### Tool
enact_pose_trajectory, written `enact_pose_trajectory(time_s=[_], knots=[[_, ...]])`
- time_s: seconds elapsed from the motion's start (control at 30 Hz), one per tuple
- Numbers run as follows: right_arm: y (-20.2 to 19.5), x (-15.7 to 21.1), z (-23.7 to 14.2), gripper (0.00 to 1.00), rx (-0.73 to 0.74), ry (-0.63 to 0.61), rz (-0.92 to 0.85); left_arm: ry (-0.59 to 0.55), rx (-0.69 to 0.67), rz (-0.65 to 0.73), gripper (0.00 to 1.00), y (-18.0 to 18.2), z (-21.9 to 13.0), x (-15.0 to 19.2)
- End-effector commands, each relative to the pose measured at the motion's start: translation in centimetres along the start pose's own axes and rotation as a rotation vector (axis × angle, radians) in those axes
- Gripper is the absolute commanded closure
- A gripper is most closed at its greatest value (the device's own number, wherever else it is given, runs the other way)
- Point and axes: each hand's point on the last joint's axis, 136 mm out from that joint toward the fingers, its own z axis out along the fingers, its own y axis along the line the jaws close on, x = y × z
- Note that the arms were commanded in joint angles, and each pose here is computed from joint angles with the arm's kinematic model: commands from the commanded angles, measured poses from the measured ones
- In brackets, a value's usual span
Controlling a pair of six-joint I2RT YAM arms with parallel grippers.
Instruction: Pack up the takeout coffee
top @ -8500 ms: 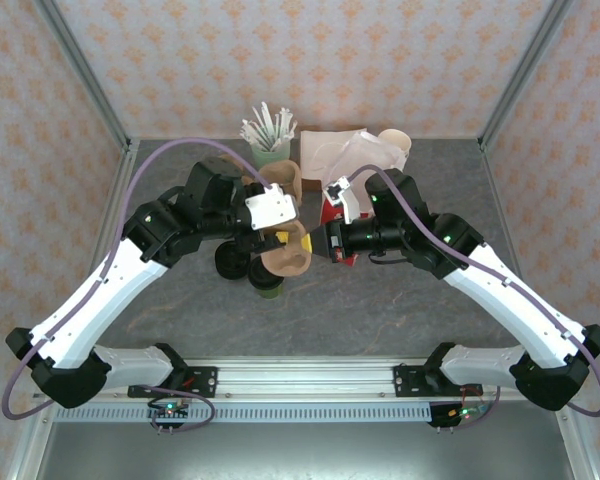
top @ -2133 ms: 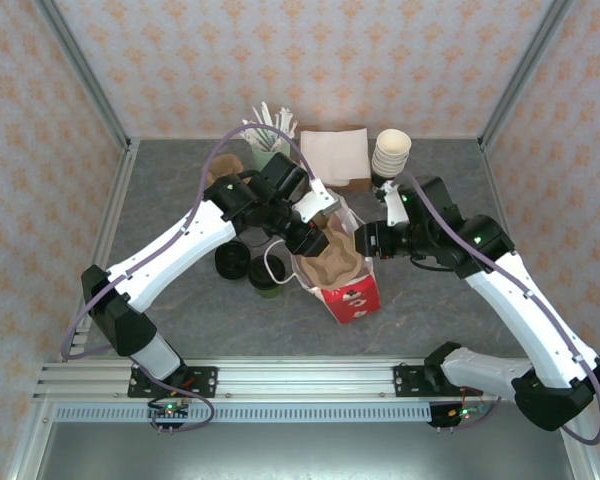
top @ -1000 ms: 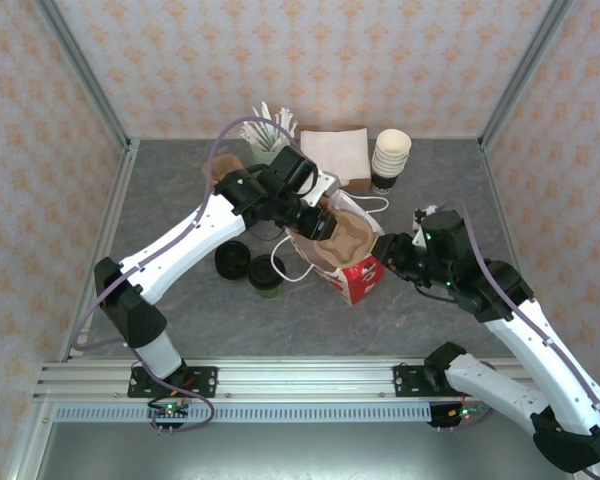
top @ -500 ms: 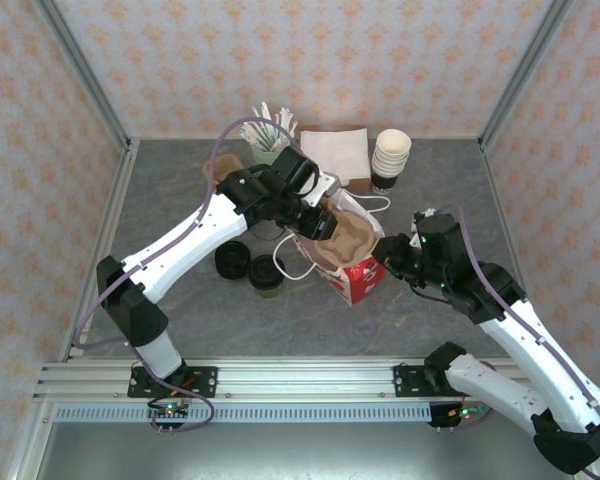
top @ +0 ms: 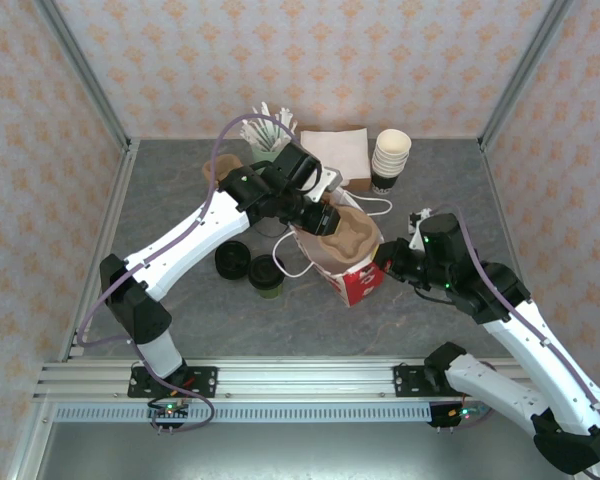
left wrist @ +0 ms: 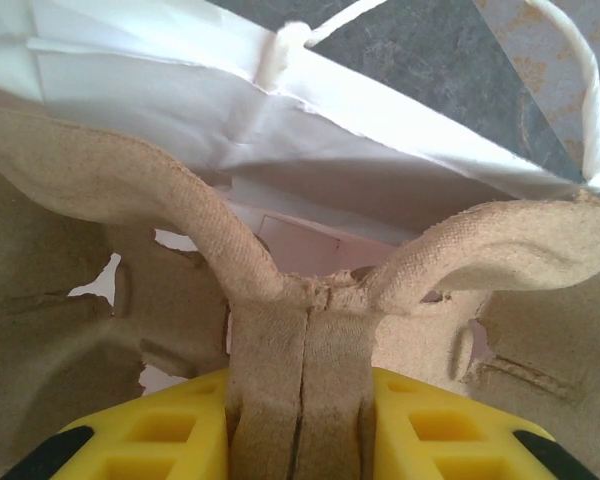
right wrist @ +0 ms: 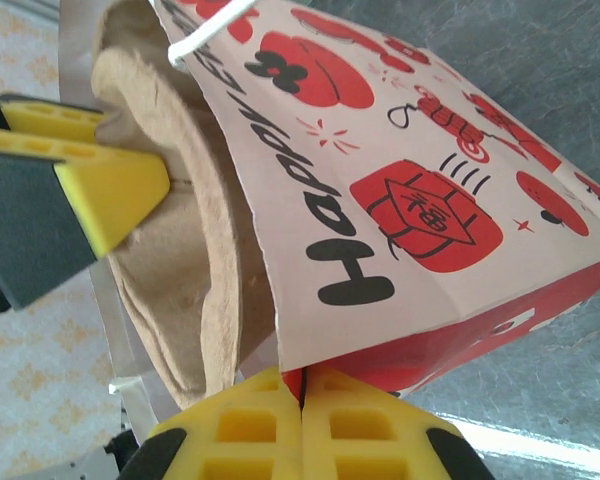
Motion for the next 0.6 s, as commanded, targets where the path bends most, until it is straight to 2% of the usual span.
enact_pose_trajectory(time_s=[0.0, 0.3, 0.57], knots=[[0.5, 1.2, -0.8, 1.0, -0.018, 0.058, -0.066, -0.031, -0.029, -0.013, 0.68, 0.5, -0.4, -1.1], [0.6, 0.5, -1.6, 1.0, -0.007, 0.025, -0.052, 0.04, -0.059, 0.06, 0.68, 1.2, 0.0, 0.7], [1.3, 0.0, -1.8, 1.0, -0.031, 0.004, 0.006, 0.081, -0.139, 0.158, 0.67, 2.1, 0.3, 1.7]])
